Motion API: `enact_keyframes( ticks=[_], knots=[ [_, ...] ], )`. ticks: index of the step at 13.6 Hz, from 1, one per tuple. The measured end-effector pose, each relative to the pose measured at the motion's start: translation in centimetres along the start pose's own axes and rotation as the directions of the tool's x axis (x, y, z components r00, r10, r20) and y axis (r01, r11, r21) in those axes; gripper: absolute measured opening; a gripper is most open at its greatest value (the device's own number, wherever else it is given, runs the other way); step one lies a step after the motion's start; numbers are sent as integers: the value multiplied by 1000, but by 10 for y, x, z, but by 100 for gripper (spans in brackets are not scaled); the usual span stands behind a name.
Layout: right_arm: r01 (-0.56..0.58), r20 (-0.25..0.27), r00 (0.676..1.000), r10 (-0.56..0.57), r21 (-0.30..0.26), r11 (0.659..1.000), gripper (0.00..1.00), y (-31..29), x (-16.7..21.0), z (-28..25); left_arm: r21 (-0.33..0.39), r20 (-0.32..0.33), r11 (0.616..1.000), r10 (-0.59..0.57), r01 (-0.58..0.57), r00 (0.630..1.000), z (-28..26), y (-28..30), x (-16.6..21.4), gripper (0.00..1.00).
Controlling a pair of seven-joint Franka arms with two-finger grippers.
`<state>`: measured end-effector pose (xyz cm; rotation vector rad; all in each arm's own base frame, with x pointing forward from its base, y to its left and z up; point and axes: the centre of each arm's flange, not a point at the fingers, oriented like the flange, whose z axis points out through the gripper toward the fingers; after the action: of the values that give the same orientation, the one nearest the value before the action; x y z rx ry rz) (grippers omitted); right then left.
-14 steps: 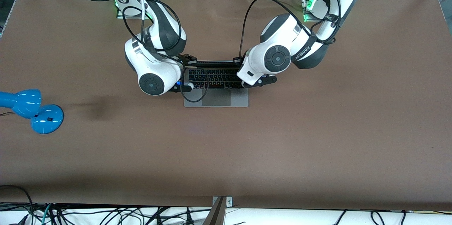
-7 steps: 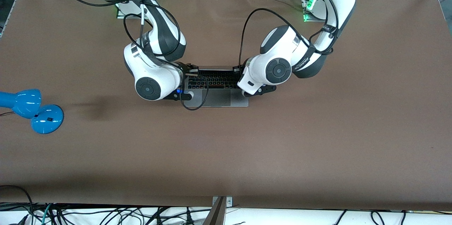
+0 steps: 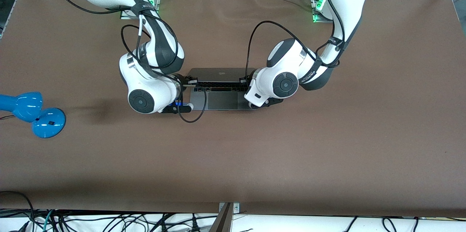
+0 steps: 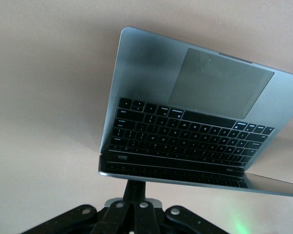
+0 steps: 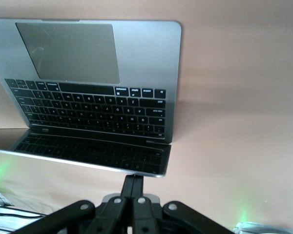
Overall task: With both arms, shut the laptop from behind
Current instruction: 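Push the screen down with both grippers until the lid shuts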
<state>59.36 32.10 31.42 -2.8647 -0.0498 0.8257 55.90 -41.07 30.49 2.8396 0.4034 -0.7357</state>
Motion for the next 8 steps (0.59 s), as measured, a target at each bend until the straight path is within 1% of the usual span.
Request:
enact_keyframes(
  ticks=[4,8],
  knots=[
    [15,-22,1000,-15,6,1000,1,4,15,7,-27,-25,1000,-8,8,1000,3,1,9,1],
    [13,-42,999,-12,11,1000,1,6,28,17,-41,-34,999,-22,21,999,13,-1,22,1]
  ],
)
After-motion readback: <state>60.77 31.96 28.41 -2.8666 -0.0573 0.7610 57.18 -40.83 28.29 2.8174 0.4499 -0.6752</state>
